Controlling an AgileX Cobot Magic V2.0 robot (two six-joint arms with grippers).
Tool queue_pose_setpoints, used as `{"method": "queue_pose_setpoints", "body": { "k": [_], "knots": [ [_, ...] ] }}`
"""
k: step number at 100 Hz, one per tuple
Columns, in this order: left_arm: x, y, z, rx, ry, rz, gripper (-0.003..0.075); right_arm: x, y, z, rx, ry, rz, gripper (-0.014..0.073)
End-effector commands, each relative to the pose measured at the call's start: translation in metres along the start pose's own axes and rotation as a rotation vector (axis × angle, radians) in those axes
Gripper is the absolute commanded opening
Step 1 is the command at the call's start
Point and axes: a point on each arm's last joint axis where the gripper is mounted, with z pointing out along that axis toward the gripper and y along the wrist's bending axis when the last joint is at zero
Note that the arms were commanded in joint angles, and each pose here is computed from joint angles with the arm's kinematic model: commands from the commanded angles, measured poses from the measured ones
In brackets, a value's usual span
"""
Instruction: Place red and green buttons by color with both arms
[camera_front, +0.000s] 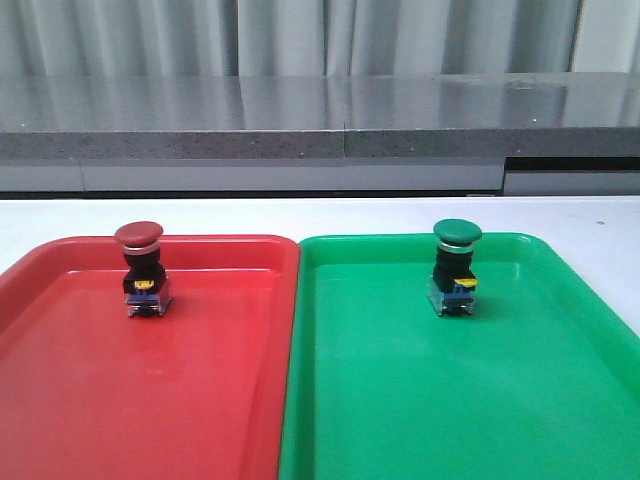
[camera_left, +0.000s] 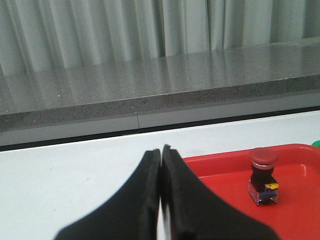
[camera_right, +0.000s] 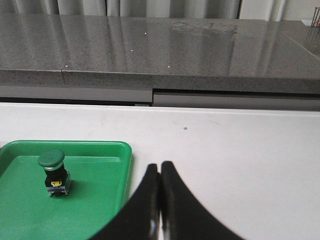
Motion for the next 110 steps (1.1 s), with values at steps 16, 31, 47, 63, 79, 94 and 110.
{"method": "queue_pose_setpoints", "body": {
  "k": [16, 31, 47, 63, 79, 94, 110],
  "knots": [
    [0.000, -0.001, -0.002, 0.010, -0.087, -0.012, -0.0019, -0.014, 0.001, -0.002, -0.002, -0.091, -0.019, -0.0066],
    [0.000, -0.001, -0.002, 0.010, -0.087, -0.012, -0.0019, -0.013, 0.001, -0.001, -0.002, -0.089, -0.020, -0.0067],
    [0.000, -0.001, -0.002, 0.010, -0.087, -0.012, -0.0019, -0.010, 0.001, 0.001, -0.005, -0.088, -0.021, -0.0067],
    [0.000, -0.001, -0.002, 0.010, -0.087, -0.012, -0.0019, 0.012, 0.003, 0.012, -0.029, -0.119, -0.026, -0.0067],
    [0.000, -0.001, -0.002, 0.010, -0.087, -0.012, -0.0019, 0.038, 0.006, 0.020, -0.064, -0.161, 0.002, -0.0067],
    [0.000, -0.001, -0.002, 0.010, -0.087, -0.012, -0.0019, 0.056, 0.006, 0.021, -0.070, -0.156, 0.026, -0.0067],
    [0.000, -0.001, -0.002, 0.010, -0.087, -0.012, -0.0019, 0.069, 0.005, 0.019, -0.072, -0.170, 0.017, -0.0067]
  ]
}}
